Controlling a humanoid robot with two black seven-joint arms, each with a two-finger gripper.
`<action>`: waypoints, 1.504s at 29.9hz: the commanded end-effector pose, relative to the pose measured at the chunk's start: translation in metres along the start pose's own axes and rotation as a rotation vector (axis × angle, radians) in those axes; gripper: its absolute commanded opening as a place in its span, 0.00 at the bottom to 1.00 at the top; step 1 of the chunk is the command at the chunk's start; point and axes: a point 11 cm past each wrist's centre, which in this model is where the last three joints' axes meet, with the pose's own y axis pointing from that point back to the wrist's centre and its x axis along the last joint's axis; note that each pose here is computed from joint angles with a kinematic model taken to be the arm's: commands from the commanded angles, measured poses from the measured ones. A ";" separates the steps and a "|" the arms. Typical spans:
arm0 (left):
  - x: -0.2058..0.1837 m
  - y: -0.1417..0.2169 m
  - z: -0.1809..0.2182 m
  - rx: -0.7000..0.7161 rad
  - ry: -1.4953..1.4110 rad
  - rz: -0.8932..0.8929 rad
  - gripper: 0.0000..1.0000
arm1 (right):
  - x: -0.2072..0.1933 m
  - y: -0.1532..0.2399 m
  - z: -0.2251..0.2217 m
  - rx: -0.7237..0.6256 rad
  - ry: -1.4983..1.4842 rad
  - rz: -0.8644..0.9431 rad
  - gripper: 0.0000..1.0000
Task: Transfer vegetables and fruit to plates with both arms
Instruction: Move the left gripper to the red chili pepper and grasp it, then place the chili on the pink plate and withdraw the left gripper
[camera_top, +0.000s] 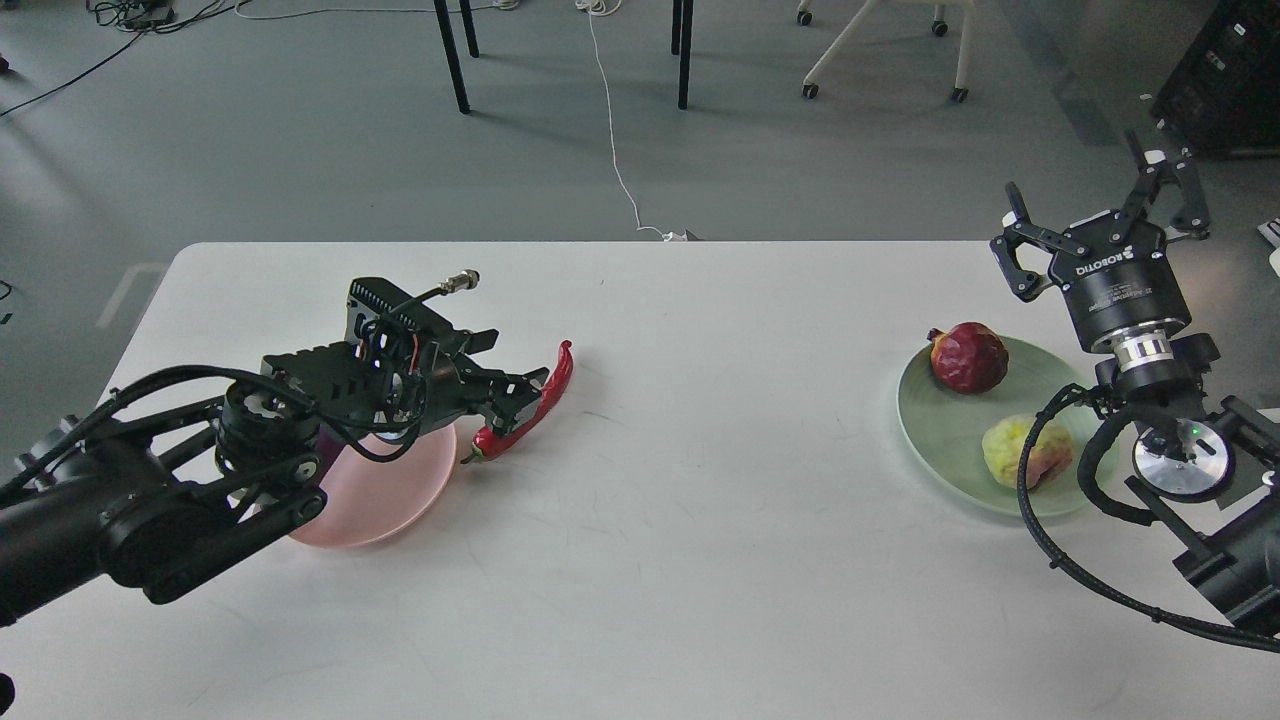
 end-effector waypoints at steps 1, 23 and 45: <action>-0.012 -0.009 0.009 -0.013 -0.006 -0.036 0.69 | 0.001 0.001 0.001 -0.002 -0.001 0.002 0.99; -0.044 -0.033 0.013 0.017 -0.040 -0.126 0.13 | -0.001 0.000 0.004 0.001 -0.012 0.001 0.99; -0.059 0.114 -0.023 0.005 -0.061 -0.191 0.11 | 0.002 0.001 0.002 -0.001 -0.002 0.006 0.99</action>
